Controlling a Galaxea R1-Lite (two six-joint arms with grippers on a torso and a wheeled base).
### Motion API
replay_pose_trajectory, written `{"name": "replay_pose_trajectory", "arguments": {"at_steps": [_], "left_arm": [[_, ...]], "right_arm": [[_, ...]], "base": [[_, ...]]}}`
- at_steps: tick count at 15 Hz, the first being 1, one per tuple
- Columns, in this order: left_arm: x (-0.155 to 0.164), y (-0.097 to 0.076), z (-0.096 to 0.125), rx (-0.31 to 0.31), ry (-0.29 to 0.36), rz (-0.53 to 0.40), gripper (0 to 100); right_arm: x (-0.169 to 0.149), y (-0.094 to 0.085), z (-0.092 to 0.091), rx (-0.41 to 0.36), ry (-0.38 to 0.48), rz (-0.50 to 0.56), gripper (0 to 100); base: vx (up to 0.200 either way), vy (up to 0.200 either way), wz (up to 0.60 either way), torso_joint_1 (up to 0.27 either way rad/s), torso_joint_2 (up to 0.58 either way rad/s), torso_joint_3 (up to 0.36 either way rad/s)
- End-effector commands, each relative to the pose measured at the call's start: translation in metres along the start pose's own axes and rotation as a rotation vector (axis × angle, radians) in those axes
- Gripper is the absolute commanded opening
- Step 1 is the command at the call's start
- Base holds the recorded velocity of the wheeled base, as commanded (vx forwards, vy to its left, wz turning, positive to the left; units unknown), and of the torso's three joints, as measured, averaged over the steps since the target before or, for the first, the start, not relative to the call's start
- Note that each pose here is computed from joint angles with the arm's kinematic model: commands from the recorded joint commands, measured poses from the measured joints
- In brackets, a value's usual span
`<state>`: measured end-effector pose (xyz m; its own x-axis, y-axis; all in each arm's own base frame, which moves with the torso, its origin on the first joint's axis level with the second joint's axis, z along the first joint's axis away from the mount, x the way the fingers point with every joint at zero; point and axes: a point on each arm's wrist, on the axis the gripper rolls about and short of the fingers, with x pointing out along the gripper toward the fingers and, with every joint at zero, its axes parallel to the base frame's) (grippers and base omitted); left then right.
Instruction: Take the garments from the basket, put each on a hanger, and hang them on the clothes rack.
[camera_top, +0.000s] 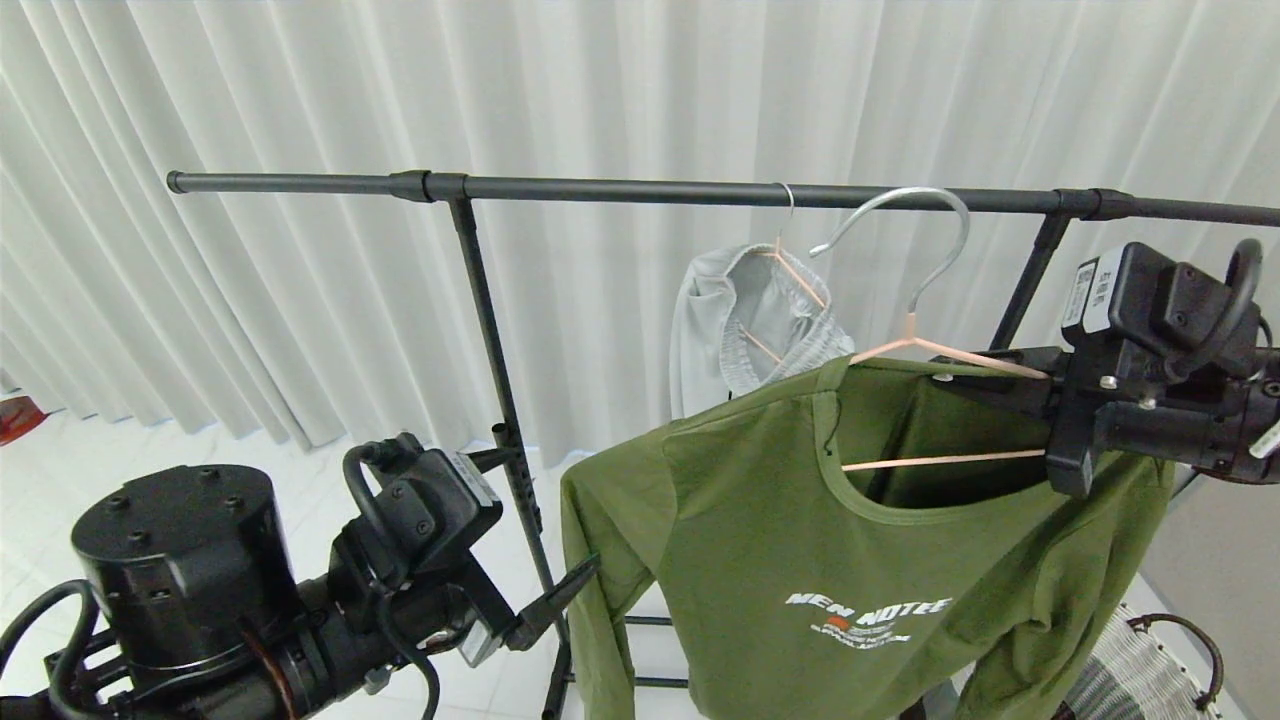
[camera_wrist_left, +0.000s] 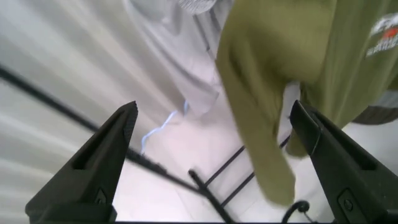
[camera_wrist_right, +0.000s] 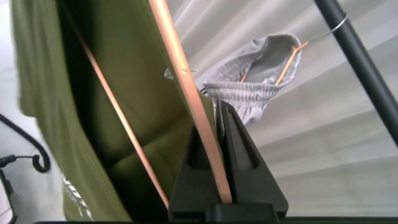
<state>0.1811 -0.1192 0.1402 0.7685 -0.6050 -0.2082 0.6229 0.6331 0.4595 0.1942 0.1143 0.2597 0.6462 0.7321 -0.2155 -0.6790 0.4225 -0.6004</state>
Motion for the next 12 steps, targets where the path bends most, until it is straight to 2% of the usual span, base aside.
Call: {"name": "replay_pose_trajectory", "arguments": {"at_steps": [1, 3, 4, 8, 12], "left_arm": [[0.008, -0.002, -0.005, -0.002, 0.025, -0.017, 100], [0.009, -0.002, -0.006, -0.005, 0.031, -0.022, 100], [0.01, -0.002, -0.005, -0.004, 0.028, -0.02, 0], [0.01, -0.001, -0.012, -0.01, 0.058, -0.01, 0], [-0.005, 0.014, -0.023, -0.022, 0.104, 0.074, 0]], "right_arm": [[-0.003, 0.001, 0.003, -0.006, -0.012, -0.001, 0], [-0.004, 0.002, 0.006, -0.011, -0.024, 0.002, 0], [-0.004, 0.003, 0.006, -0.011, -0.025, 0.003, 0], [-0.006, 0.005, 0.008, -0.01, -0.03, 0.007, 0], [-0.012, 0.003, 0.01, 0.028, -0.028, -0.021, 0]], "base": [[0.0, 0.0, 0.0, 0.0, 0.0, 0.0], [0.0, 0.0, 0.0, 0.0, 0.0, 0.0], [0.0, 0.0, 0.0, 0.0, 0.0, 0.0], [0.0, 0.0, 0.0, 0.0, 0.0, 0.0], [0.0, 0.0, 0.0, 0.0, 0.0, 0.0]]}}
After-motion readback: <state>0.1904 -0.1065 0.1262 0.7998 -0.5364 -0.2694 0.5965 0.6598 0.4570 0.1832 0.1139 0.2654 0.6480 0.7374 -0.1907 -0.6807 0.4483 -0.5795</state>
